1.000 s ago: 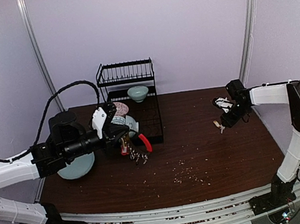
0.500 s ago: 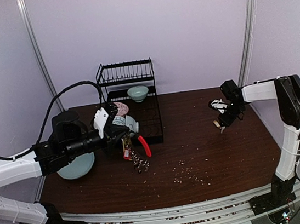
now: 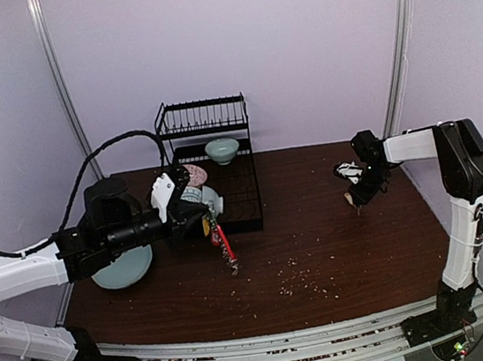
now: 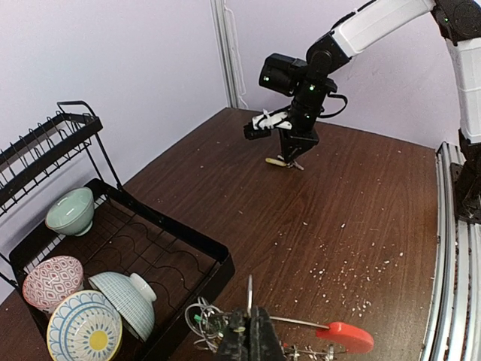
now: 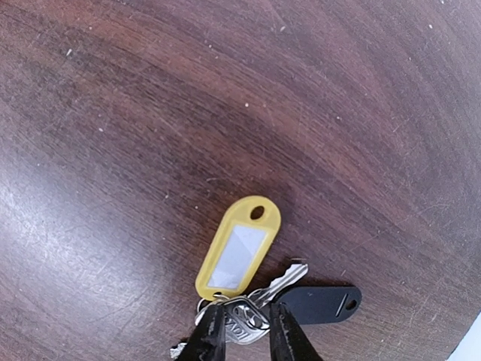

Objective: Put the keys on the keyring

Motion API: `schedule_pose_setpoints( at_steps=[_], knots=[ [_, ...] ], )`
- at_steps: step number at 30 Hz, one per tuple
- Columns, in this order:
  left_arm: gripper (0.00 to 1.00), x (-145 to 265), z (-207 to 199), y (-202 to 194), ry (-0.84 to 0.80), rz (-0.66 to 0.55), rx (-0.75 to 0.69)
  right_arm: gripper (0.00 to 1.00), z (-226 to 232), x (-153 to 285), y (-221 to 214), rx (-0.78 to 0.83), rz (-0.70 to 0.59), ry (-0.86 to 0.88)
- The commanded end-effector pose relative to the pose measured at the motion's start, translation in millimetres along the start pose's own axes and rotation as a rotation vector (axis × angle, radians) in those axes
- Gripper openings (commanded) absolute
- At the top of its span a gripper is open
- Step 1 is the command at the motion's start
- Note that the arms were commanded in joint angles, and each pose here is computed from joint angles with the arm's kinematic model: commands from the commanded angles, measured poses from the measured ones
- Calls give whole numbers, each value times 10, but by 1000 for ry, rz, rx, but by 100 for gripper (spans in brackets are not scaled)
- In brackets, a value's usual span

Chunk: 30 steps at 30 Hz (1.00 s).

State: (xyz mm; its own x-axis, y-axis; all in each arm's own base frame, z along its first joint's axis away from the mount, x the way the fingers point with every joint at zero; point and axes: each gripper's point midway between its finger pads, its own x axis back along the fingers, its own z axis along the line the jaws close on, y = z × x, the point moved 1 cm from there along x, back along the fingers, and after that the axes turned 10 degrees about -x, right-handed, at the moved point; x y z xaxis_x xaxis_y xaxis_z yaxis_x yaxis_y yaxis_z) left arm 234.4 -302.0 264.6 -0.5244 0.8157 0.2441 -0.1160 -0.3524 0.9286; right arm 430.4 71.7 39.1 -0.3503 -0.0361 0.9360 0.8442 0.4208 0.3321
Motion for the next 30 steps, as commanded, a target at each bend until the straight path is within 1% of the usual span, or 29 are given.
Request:
schedule_pose_setpoints(
  at_steps=[1,3,8,18,20,22,24,25,27,28,30],
  knots=[
    [0,31,94,279,18,-100,-5,17,21,-6,-83,1,47,-1],
    [0,33,100,283,19,-102,-4,9,3,-4,-76,-6,47,-11],
    [0,39,99,287,18,-104,-4,0,-1,123,36,-46,23,-6],
    [0,78,94,333,14,-118,-3,0,-34,610,241,-70,-96,-83],
    [0,93,97,349,14,-123,-3,9,-48,574,178,-46,-86,-100],
    [0,105,99,360,16,-128,-3,17,-20,458,58,0,-33,-98],
    [0,103,91,352,13,-126,-3,23,73,344,-42,44,23,-42],
    [0,100,92,348,13,-124,-1,27,111,292,-53,50,30,-11],
    [0,94,85,341,8,-120,0,39,106,212,42,1,7,32],
    [0,94,86,346,8,-121,-1,43,94,177,84,-25,11,54],
    [0,97,90,340,12,-119,-2,47,21,94,139,-79,24,54]
  ],
)
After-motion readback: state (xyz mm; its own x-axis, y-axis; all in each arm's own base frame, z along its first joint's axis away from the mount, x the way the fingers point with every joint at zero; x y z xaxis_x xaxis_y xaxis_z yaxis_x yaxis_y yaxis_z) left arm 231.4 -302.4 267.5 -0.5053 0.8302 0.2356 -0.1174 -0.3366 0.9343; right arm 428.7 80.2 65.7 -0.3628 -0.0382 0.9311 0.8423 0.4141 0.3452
